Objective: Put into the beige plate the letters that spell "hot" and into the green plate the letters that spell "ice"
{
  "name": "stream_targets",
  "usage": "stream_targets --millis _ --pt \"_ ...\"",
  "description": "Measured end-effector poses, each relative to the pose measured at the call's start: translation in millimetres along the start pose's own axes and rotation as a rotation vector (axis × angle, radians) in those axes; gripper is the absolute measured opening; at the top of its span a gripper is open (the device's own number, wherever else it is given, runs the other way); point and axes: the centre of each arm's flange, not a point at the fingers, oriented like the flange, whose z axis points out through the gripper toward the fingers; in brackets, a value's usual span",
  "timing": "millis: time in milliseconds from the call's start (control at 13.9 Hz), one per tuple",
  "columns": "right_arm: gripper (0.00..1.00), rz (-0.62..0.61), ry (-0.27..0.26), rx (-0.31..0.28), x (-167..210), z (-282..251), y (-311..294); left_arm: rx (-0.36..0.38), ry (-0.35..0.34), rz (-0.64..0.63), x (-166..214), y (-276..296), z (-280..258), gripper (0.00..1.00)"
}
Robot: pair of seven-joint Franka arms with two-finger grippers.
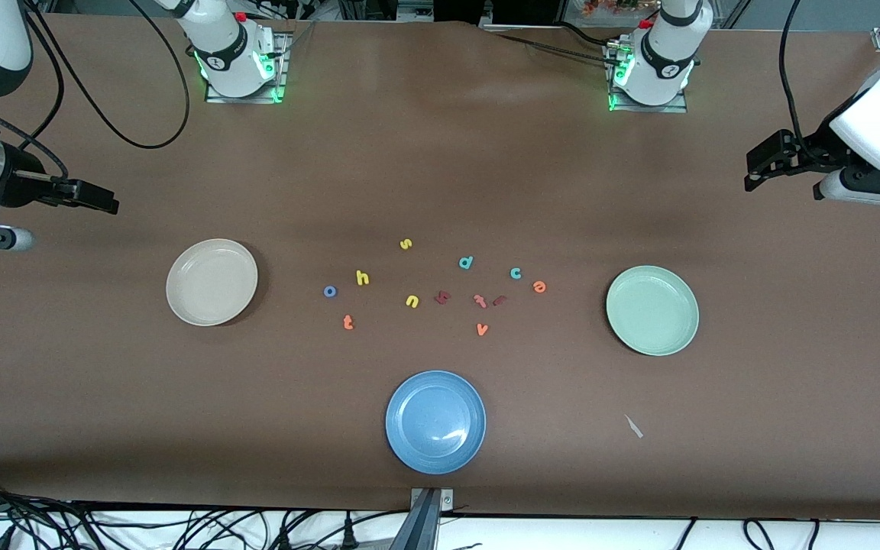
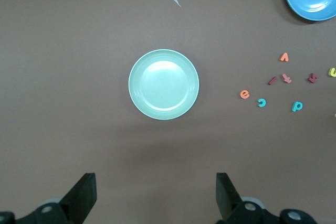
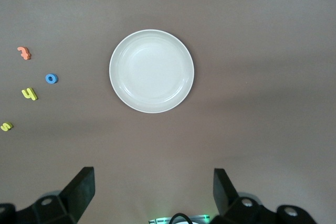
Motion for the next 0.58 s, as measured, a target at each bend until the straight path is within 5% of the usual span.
stream_targets --millis 576 --pt "1.0 -0.001 0.0 0.0 0.0 0.0 0.0 -0.001 -0.038 0.005 1.3 2.5 10.9 1.0"
